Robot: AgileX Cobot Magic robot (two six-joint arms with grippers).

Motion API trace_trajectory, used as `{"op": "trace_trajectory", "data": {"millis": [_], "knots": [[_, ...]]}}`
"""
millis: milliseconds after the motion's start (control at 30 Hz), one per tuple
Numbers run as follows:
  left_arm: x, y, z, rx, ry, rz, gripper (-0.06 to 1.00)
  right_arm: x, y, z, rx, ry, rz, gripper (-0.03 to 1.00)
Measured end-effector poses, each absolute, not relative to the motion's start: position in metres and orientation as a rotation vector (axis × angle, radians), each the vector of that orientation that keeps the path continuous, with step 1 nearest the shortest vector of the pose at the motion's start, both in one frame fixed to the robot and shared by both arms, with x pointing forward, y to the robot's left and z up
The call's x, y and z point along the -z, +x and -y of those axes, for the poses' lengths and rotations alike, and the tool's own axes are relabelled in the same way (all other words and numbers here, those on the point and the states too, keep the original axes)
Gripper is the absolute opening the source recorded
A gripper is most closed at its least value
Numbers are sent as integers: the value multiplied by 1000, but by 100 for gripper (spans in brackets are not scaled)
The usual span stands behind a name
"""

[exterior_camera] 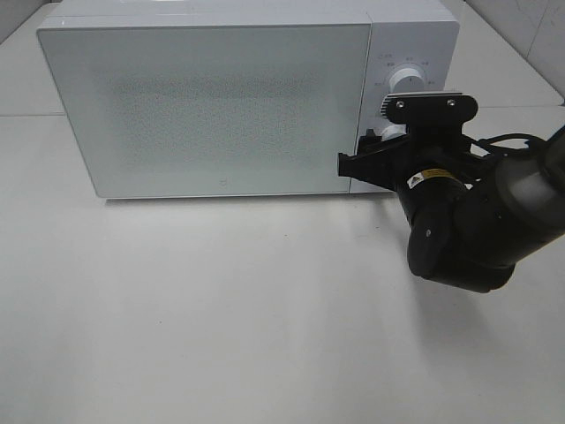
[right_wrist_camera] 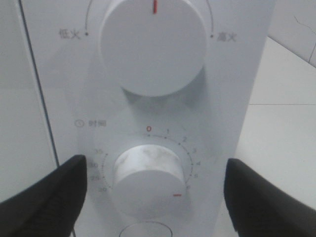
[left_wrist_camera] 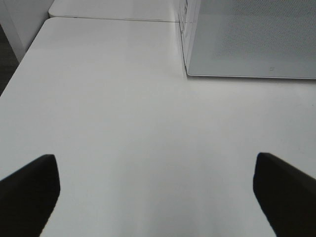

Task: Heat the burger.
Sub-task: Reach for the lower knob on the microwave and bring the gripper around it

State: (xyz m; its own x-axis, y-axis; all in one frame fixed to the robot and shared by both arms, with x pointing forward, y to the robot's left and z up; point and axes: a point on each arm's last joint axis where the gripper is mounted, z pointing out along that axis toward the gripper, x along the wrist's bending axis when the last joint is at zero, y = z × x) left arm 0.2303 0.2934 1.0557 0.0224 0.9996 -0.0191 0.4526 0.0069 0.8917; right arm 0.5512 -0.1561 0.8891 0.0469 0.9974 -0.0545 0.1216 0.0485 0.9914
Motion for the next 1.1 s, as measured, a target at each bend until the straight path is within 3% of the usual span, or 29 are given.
{"op": "trace_trajectory", "data": {"millis": [1100], "knots": [[-1056, 230, -293, -918, 1547, -1530, 99, -888, 558, 156, -1087, 1259, -1321, 70]]}}
